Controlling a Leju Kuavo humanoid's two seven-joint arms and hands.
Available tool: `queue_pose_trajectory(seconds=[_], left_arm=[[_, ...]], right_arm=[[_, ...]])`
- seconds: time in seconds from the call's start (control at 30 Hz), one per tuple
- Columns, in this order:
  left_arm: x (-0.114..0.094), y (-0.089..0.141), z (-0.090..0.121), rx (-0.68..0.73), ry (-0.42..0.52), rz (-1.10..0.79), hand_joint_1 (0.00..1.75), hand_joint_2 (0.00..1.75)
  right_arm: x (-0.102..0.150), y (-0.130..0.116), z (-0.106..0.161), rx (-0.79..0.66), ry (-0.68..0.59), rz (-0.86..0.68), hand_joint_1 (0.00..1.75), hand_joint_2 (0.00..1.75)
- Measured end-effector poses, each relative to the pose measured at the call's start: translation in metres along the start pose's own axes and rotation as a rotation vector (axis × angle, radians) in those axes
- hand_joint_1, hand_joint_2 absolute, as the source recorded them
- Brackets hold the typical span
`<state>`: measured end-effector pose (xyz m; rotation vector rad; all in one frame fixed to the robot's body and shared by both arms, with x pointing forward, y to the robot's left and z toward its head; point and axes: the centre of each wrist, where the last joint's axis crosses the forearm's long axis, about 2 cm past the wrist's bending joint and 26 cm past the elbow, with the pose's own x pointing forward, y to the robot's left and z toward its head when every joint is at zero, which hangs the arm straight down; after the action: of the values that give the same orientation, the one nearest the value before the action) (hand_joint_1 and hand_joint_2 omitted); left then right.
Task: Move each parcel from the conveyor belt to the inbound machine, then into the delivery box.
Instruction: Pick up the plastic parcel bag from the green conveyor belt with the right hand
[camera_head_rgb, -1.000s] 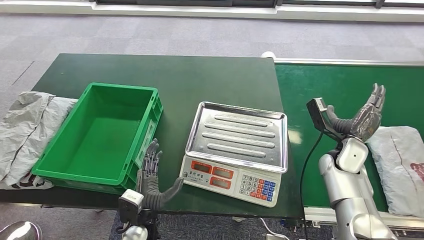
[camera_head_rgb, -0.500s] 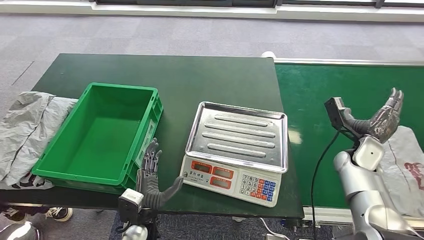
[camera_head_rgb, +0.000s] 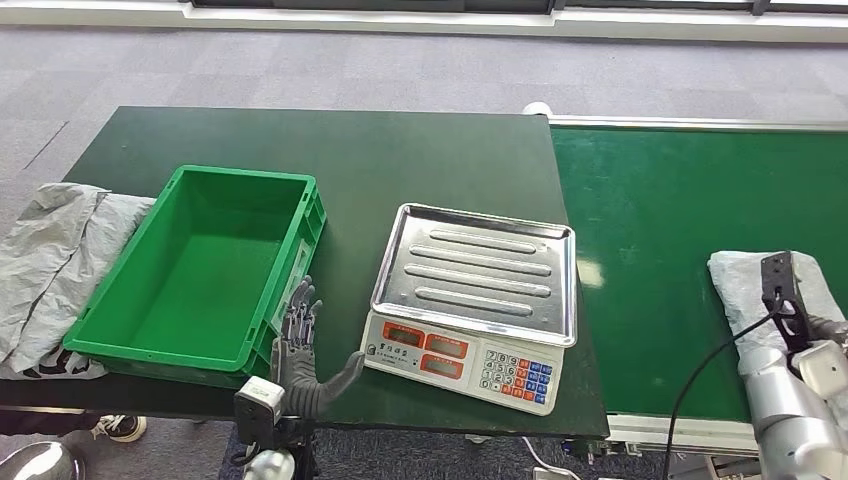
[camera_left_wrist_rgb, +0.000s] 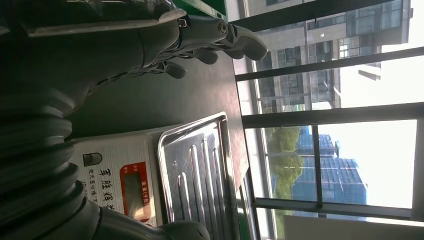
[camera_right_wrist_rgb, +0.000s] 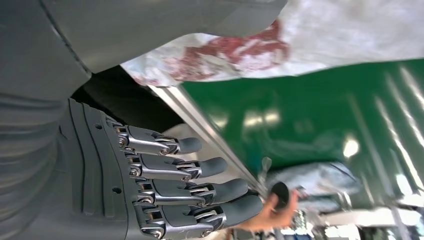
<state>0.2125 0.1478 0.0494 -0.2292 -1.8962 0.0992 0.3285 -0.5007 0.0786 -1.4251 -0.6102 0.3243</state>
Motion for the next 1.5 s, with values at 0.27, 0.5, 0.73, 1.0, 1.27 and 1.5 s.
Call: queue_pose_trajectory(seconds=[0.27, 0.5, 0.73, 1.0, 1.27, 1.5], left_arm=[[0.000, 0.000, -0.001, -0.001, -0.001, 0.000, 0.00, 1.75], [0.001, 0.002, -0.004, 0.010, -0.012, -0.037, 0.00, 1.75], [0.001, 0.002, -0.007, 0.009, -0.016, -0.038, 0.00, 1.75], [0.000, 0.001, -0.010, -0.002, -0.015, -0.034, 0.00, 1.75], [-0.001, 0.001, -0.011, -0.010, -0.015, -0.033, 0.00, 1.75], [-0.001, 0.000, -0.019, -0.022, -0.023, -0.035, 0.00, 1.75]], right_arm=[[-0.030, 0.014, 0.003, 0.141, 0.125, 0.020, 0.00, 1.75], [-0.043, 0.030, 0.015, 0.339, 0.162, 0.166, 0.00, 1.75], [-0.040, 0.037, 0.022, 0.431, 0.154, 0.216, 0.00, 1.75], [-0.035, 0.044, 0.029, 0.545, 0.158, 0.292, 0.00, 1.75], [-0.033, 0.046, 0.032, 0.595, 0.152, 0.318, 1.36, 1.75], [-0.018, 0.048, 0.036, 0.662, 0.116, 0.388, 1.75, 1.75]])
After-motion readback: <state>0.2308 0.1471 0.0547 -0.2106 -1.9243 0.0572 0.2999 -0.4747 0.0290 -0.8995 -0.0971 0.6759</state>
